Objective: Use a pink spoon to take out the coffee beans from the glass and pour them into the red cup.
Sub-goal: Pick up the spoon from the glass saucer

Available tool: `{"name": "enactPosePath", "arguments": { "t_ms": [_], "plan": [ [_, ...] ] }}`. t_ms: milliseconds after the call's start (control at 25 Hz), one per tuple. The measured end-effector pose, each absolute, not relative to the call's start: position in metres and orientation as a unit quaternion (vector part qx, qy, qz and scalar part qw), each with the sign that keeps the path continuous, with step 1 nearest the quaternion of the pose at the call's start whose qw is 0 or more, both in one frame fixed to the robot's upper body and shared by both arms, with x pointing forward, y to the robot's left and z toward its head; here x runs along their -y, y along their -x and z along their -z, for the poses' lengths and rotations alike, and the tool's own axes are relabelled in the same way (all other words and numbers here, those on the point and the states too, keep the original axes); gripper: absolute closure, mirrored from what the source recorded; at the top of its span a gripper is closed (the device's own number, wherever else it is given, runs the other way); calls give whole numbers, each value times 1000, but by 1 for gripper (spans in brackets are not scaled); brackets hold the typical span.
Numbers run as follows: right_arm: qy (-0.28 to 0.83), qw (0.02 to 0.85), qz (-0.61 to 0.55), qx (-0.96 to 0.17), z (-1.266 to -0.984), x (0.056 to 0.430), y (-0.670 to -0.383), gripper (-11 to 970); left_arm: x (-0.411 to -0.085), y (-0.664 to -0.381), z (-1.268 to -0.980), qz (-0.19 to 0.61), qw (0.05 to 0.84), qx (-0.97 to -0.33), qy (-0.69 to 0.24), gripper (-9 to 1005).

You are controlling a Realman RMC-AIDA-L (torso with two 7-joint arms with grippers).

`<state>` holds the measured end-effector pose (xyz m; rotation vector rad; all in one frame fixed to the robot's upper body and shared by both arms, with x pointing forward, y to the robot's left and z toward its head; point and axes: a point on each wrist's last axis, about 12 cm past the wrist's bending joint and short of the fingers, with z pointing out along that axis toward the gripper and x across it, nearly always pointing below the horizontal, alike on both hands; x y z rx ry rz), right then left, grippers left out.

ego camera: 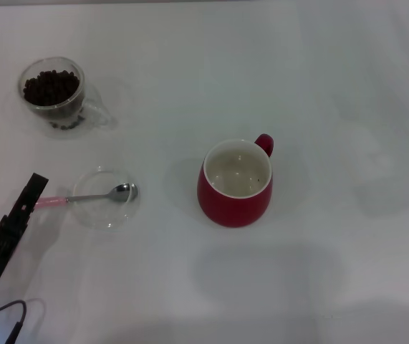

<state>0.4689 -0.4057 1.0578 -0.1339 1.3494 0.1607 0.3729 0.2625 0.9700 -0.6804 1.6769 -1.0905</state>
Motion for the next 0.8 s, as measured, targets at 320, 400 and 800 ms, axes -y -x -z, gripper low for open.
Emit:
{"name": "enactPosePath", "arguments": {
  "t_ms": [320, 400, 800],
  "plan": [
    [61, 779, -77, -619, -1057, 405, -463, 341, -263, -371, -969, 446, 490, -691, 288, 270],
    [60, 779, -78, -620, -1056, 403, -462, 341, -264, -372, -969, 446, 491, -689, 291, 269],
    [59, 778, -77, -621, -1055, 403, -461, 342, -263, -374, -967, 443, 483, -694, 298, 580]
  ]
}}
